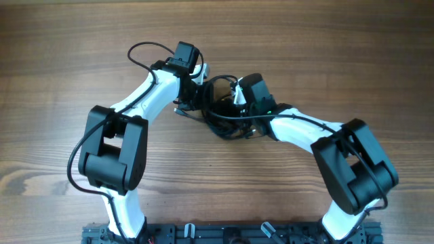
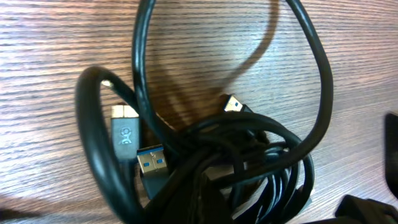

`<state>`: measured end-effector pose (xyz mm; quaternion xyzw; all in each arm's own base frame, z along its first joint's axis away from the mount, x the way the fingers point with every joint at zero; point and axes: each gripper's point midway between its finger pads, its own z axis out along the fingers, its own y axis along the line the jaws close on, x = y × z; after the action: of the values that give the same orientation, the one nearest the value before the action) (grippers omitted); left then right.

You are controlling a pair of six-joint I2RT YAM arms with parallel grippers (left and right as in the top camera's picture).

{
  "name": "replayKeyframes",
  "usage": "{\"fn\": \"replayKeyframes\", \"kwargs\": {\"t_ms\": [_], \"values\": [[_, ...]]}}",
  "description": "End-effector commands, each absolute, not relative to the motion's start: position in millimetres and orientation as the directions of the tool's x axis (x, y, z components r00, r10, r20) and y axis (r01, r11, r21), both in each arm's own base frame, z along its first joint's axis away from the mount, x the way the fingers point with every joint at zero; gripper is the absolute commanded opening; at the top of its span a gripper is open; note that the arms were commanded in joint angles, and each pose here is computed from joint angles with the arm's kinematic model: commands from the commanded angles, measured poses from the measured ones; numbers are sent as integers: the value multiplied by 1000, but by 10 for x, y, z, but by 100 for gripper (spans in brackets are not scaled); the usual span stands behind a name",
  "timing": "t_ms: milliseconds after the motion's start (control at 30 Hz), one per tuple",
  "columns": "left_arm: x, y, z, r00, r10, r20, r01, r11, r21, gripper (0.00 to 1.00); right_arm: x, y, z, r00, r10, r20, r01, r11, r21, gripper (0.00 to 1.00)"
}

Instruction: Untangle cables

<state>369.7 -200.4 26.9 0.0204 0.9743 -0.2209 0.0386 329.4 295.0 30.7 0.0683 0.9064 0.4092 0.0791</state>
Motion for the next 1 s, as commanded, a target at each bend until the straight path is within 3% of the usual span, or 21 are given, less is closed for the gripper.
{"fn": "replayKeyframes", "kwargs": {"t_ms": [0, 100, 267, 333, 367, 400, 500, 667, 733, 967], "values": [[3617, -2000, 54, -998, 46, -40, 59, 911, -408, 4, 3389, 2581, 532, -959, 192, -209, -4, 727, 686, 4], [3617, -2000, 54, -998, 46, -40, 59, 911, -408, 4, 3352, 2475, 821, -942, 179, -284, -54, 753, 656, 4], [3620, -2001, 54, -998, 46, -41, 59, 911, -408, 4, 3323, 2461, 721, -945, 126, -301, -96, 775, 625, 4], [3626, -2004, 55, -998, 46, -44, 60, 911, -409, 4, 3325, 2420, 645, -947, 133, -292, -75, 793, 605, 31], [3626, -2003, 55, -998, 46, -43, 60, 911, -409, 4, 3323, 2405, 565, -951, 133, -279, -62, 802, 595, 39], [3625, -2003, 55, -998, 46, -43, 60, 911, -408, 4, 3315, 2403, 483, -956, 131, -263, -52, 806, 589, 40], [3624, -2003, 55, -998, 46, -42, 59, 911, -408, 4, 3271, 2474, 325, -969, 106, -222, -52, 793, 607, 39], [3624, -2003, 55, -998, 46, -43, 60, 911, -409, 4, 3341, 2560, 290, -966, 99, -241, -79, 769, 635, 23], [3625, -2003, 55, -998, 46, -43, 60, 911, -408, 4, 3342, 2560, 216, -968, 96, -233, -75, 772, 631, 23], [3624, -2003, 55, -998, 46, -42, 59, 911, -408, 4, 3307, 2550, 68, -977, 96, -191, -47, 775, 630, 4]]}}
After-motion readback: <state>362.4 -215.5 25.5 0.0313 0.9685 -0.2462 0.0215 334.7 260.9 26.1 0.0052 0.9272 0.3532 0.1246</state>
